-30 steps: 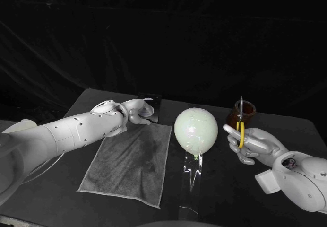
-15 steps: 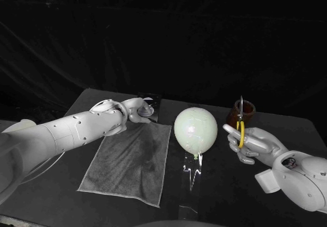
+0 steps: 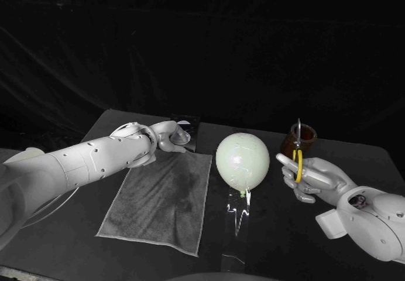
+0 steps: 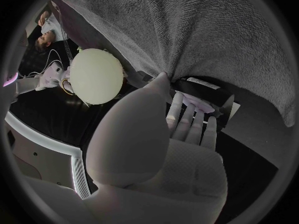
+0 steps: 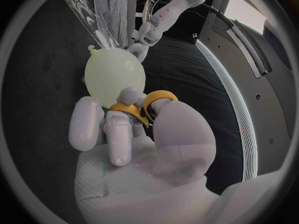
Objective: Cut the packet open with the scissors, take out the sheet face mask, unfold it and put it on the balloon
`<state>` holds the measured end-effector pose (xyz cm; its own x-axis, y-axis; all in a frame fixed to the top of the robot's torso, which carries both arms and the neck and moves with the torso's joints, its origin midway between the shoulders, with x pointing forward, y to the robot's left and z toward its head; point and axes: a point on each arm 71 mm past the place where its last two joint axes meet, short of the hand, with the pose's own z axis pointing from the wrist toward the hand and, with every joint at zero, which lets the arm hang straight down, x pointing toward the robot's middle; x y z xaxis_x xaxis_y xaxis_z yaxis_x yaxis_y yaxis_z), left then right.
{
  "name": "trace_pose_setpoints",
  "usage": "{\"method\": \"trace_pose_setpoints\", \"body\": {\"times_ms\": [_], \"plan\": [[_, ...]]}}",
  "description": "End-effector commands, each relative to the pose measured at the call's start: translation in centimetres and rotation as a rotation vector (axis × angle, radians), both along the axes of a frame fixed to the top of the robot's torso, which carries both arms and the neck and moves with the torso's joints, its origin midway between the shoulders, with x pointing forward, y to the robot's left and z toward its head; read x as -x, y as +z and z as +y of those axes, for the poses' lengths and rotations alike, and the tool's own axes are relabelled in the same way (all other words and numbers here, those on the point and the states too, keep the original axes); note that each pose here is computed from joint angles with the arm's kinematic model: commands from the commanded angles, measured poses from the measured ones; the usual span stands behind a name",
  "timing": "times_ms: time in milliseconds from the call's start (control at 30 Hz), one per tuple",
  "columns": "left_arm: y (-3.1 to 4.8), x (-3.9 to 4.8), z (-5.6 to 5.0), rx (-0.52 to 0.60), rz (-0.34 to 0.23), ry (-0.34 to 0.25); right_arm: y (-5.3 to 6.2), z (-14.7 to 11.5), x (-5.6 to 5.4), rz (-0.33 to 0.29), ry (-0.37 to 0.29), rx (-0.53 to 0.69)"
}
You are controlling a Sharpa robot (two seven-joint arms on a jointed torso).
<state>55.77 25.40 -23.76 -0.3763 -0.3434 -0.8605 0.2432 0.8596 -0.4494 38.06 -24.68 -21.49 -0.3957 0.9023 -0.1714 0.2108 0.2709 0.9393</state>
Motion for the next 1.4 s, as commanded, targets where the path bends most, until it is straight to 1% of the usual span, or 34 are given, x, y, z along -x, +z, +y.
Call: {"method": "trace_pose_setpoints", "body": {"times_ms": [33,167,433,567,767,1000,1167,1267,1400], "plan": [[-2.44,1.06,-0.2,-0.034,0.167,-0.016,0.1,0.2,0.0,-0.013,0.019,-0.003],[-2.42,1.10,-0.2,-0.032,0.166,-0.020,0.1,0.2,0.0,-0.014,0.019,-0.003],[-2.25,1.18,-0.5,-0.039,0.142,-0.033,0.1,0.2,0.1,-0.014,0.019,-0.003],[-2.24,1.33,-0.5,-0.041,0.143,-0.041,0.1,0.2,0.1,-0.015,0.020,-0.004],[-2.13,1.76,-0.7,-0.033,0.146,-0.057,0.1,0.2,0.1,-0.015,0.021,-0.003],[-1.83,2.33,-0.7,-0.018,0.129,-0.074,0.2,0.2,0.1,-0.016,0.021,-0.002],[-1.42,2.74,-0.7,0.021,0.101,-0.081,0.2,0.1,0.1,-0.016,0.020,-0.002],[-0.99,2.94,-0.6,0.061,0.074,-0.079,0.2,0.1,0.1,-0.016,0.020,-0.002],[-0.23,3.34,-0.3,0.102,0.044,-0.079,0.2,0.1,0.1,-0.016,0.020,-0.002]]}}
